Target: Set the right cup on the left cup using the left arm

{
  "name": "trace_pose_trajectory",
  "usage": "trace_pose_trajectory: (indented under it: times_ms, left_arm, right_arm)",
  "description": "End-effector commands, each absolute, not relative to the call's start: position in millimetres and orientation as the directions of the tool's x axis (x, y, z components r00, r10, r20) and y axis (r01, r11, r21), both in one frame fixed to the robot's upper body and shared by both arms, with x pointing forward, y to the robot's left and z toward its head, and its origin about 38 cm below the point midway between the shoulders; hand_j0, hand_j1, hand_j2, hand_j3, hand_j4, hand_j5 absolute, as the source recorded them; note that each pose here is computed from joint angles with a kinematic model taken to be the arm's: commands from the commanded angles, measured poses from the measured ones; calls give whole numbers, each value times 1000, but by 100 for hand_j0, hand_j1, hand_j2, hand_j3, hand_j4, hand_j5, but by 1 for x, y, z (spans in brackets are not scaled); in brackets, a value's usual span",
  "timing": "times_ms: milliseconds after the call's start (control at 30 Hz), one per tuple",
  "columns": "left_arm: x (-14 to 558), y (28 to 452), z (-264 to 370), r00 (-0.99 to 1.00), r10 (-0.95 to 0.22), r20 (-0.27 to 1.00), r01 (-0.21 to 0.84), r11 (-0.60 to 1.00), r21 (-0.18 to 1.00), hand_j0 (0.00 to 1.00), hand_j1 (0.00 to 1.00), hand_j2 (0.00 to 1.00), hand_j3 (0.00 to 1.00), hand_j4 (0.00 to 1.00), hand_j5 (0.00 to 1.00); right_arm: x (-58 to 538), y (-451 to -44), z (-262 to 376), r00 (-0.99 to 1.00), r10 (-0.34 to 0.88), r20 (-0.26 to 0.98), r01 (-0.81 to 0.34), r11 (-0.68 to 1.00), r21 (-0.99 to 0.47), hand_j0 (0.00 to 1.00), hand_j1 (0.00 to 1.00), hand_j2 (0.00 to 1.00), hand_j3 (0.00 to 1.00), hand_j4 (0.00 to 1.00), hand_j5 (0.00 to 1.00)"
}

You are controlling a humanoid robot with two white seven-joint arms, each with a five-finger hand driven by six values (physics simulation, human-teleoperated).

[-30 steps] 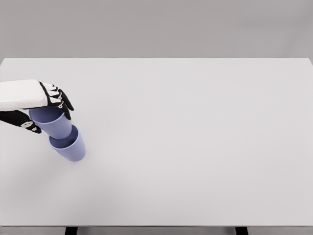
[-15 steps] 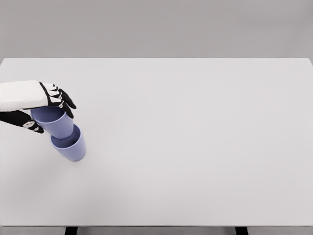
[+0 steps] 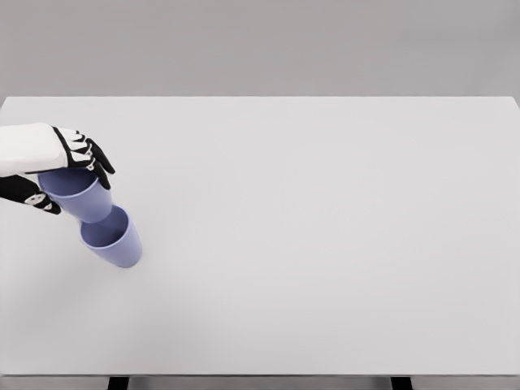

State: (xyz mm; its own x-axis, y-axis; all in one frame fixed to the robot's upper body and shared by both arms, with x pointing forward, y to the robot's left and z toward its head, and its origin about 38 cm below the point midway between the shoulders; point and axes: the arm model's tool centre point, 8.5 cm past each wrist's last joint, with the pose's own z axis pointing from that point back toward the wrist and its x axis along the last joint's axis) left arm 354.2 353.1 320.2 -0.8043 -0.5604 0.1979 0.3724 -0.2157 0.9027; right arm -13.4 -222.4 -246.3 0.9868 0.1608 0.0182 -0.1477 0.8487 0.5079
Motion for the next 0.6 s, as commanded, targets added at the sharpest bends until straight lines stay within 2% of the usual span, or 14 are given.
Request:
trace_pose_trajectory:
  times_ms: [0, 200, 300, 567]
  left_arm:
    - [353, 356, 323, -795, -569, 212, 381, -196, 904, 54, 54, 54, 54, 54, 54]
    - [350, 358, 319, -793, -570, 215, 412, -243, 878, 49, 49, 49, 49, 49, 49]
    - [355, 344, 317, -814, -538, 220, 404, -253, 879, 47, 47, 47, 47, 47, 47]
    - [357, 336, 313, -821, -519, 238, 411, -248, 877, 47, 47, 47, 47, 47, 47]
  right_arm:
    - [-14, -222, -246, 986, 163, 18, -150, 848, 508, 100, 100, 100, 100, 100, 100]
    - [-13, -222, -246, 987, 162, 19, -149, 848, 508, 100, 100, 100, 100, 100, 100]
    - [-13, -222, -246, 987, 162, 18, -149, 848, 508, 100, 100, 100, 100, 100, 100]
    - [-14, -222, -246, 986, 163, 18, -150, 848, 508, 100, 100, 100, 100, 100, 100]
